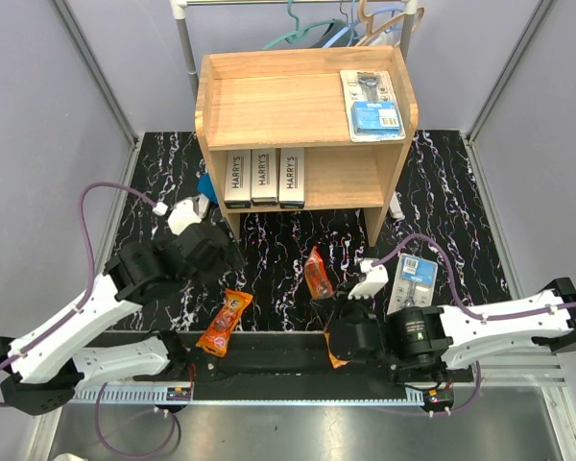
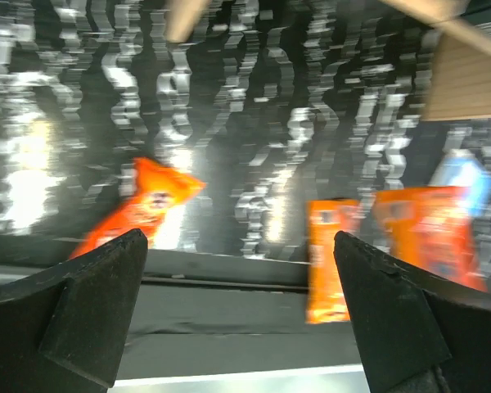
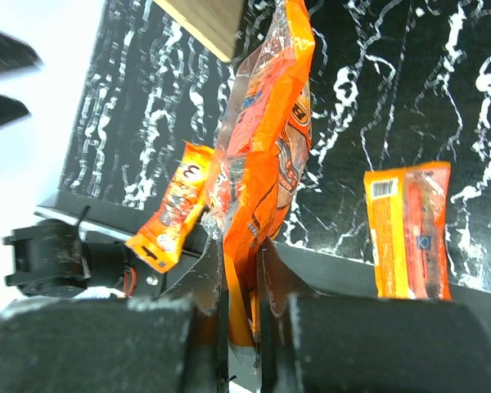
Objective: Place and organize the shaving razors onto the shelf
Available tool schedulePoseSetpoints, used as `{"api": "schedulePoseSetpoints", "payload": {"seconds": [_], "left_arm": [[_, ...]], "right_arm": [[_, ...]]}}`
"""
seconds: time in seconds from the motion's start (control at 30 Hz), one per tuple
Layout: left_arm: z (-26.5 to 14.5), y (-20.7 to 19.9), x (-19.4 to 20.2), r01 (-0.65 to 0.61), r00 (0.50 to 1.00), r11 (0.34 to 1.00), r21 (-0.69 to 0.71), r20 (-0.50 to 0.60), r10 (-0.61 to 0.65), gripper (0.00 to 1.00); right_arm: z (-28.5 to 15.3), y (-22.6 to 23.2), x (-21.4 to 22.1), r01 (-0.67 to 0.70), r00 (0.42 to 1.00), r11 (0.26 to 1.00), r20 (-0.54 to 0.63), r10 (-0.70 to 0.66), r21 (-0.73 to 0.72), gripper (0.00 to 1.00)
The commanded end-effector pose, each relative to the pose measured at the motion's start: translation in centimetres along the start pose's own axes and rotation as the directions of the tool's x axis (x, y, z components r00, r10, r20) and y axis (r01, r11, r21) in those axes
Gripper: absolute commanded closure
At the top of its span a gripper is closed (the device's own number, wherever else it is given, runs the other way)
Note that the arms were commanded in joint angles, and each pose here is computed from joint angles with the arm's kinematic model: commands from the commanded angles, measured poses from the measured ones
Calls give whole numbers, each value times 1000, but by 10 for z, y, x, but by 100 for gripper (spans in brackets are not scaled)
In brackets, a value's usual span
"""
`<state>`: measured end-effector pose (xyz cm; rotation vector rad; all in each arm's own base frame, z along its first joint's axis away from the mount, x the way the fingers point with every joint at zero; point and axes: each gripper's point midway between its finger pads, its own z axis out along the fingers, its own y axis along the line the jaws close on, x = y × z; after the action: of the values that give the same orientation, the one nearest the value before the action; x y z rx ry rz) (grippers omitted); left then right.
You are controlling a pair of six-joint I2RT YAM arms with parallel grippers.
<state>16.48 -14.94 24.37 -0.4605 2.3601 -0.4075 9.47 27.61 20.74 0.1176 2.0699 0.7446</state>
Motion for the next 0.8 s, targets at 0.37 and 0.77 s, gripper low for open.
{"api": "schedulePoseSetpoints", "payload": {"seconds": [0.37,0.77], "left_arm": [[4,42,2,-103,994,983,-152,14,107,1],[11,40,9,-117,993,981,-156,-9,117,1]], "right_arm": [[-50,43,-134,-104,951,977,269,152,-184,100],[-58,44,-156,-56,940,983,323,110,-172,100]]}}
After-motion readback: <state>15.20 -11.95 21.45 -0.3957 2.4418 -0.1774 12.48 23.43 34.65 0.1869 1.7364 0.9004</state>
